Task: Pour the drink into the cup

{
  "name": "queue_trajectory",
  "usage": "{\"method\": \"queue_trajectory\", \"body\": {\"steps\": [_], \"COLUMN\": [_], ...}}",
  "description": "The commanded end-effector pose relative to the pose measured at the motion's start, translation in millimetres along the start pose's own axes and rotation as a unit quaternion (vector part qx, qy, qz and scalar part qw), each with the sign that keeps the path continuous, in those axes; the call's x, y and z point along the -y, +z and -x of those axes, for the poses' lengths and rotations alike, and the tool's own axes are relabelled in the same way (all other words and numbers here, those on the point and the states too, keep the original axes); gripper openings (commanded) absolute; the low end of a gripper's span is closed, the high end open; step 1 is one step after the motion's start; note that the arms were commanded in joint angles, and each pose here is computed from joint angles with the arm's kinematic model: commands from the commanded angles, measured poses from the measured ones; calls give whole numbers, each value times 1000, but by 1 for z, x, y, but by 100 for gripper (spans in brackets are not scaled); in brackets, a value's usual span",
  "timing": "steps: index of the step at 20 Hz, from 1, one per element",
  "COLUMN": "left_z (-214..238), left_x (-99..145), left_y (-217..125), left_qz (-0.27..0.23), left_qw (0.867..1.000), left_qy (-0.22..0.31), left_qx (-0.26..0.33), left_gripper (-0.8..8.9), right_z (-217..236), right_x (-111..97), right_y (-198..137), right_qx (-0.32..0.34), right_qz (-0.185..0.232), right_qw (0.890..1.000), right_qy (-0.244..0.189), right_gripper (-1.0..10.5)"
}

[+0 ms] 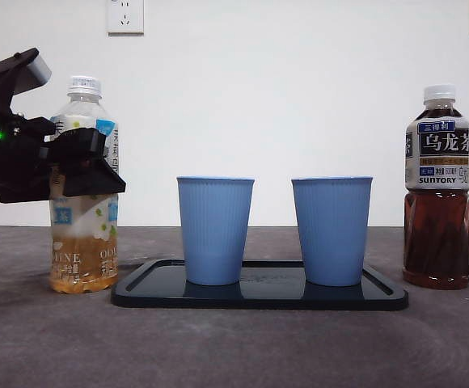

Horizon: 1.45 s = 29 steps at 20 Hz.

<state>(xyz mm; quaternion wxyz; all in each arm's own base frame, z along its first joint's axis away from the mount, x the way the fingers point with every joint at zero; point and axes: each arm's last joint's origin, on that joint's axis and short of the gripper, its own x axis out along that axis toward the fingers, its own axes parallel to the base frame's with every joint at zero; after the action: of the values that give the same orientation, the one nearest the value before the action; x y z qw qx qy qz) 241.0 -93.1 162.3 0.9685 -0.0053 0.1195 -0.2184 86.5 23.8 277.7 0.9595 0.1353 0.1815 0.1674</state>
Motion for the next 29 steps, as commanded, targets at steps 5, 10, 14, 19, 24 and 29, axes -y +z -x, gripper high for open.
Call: {"method": "queue_trajectory", "body": {"steps": [5, 10, 14, 19, 24, 29], "left_z": [2, 0, 1, 5, 8, 8], "left_x": [9, 22, 34, 48, 59, 66], "left_y": [35, 57, 70, 84, 101, 114], "left_qz": [-8, -62, -130, -205, -258, -304], "left_qw": [998, 989, 972, 949, 930, 907], "left_qy": [30, 47, 66, 95, 125, 149], "left_qx": [-55, -129, -182, -218, -230, -250], "left_gripper": [208, 208, 208, 208, 208, 209], "right_z": [3, 3, 3, 3, 3, 3], "right_x": [-2, -2, -2, -2, -2, -2], "right_y": [5, 4, 4, 4, 4, 4], "right_qx": [11, 9, 9, 9, 9, 9], "right_qz": [8, 7, 7, 7, 7, 9], "right_qw": [1000, 1000, 1000, 1000, 1000, 1000], "right_qy": [4, 4, 4, 4, 4, 4], "right_gripper": [464, 464, 464, 464, 464, 464]}}
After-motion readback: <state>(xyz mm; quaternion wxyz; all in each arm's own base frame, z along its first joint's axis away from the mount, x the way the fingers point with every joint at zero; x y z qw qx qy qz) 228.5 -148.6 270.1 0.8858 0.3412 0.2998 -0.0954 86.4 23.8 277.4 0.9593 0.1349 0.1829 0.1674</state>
